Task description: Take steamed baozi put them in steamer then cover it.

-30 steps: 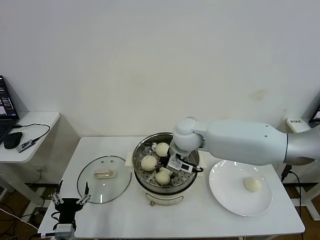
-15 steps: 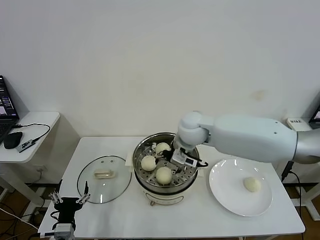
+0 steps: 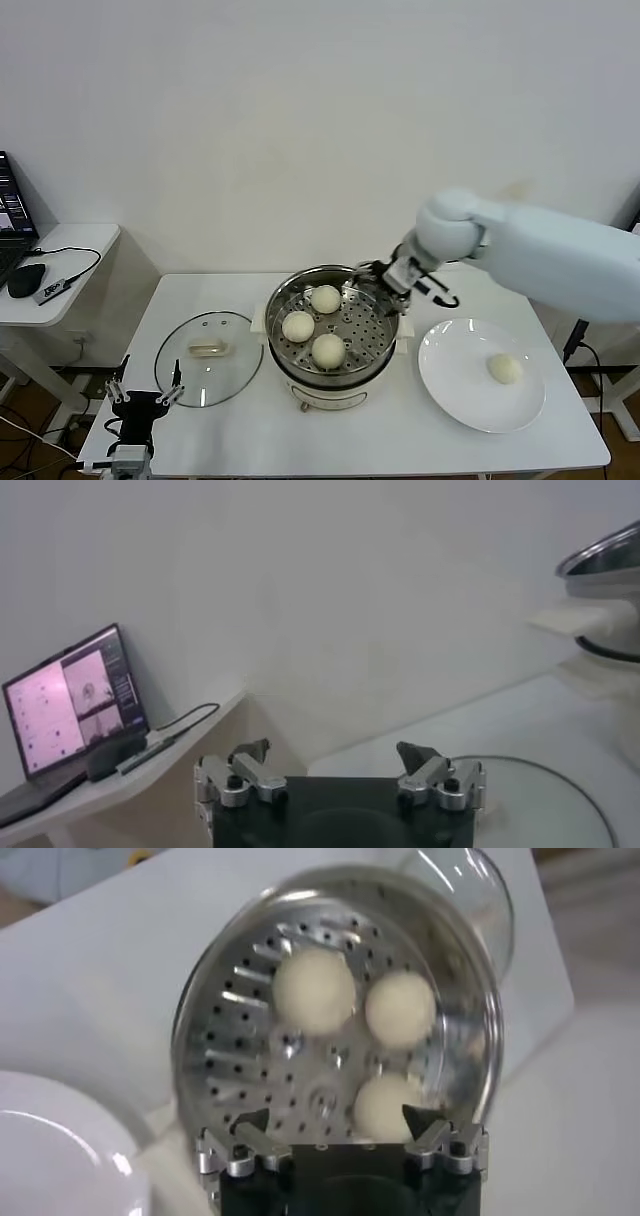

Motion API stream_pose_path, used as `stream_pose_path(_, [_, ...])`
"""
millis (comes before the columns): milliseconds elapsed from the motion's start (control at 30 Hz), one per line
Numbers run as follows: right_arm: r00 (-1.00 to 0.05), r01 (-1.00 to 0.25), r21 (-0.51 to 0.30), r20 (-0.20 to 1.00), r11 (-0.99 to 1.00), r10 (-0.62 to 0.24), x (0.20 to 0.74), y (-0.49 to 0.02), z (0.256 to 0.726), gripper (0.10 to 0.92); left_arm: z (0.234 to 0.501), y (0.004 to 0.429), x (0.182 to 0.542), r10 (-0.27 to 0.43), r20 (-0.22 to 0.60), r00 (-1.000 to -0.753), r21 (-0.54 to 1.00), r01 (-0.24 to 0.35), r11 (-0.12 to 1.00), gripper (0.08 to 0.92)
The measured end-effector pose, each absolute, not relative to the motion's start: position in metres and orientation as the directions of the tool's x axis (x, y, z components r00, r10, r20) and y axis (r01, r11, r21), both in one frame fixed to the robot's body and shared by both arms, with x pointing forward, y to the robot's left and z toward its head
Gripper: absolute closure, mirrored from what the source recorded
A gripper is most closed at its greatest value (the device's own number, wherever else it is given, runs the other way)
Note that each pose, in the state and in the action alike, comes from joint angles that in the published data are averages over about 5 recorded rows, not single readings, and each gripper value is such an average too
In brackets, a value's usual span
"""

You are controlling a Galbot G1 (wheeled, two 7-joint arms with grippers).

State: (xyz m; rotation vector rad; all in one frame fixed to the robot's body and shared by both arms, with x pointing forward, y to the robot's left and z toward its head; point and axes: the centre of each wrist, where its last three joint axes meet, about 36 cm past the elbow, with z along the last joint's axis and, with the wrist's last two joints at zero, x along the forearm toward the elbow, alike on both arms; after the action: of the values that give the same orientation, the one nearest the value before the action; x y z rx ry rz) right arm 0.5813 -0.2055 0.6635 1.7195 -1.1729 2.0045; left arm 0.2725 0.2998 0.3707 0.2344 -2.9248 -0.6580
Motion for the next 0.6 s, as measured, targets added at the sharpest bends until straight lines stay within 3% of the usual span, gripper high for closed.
stream_pose_path(267, [-0.311,-0.797,-0.399,0.914,-0.452,-0.259,0.57,-0.286,0.661,0.2,0.37,0.295,0.274,-0.164,0.095,-0.982,0.432,-0.108,0.895,0.177])
stream_pose_path(600, [-0.314,-0.892,-0.342,0.939,-0.296,-0.138,0.555,-0.373,0.621,0.2,0.37,0.293,0.273,-0.157,0.099,-0.983,0.433,-0.099,0.896,0.177])
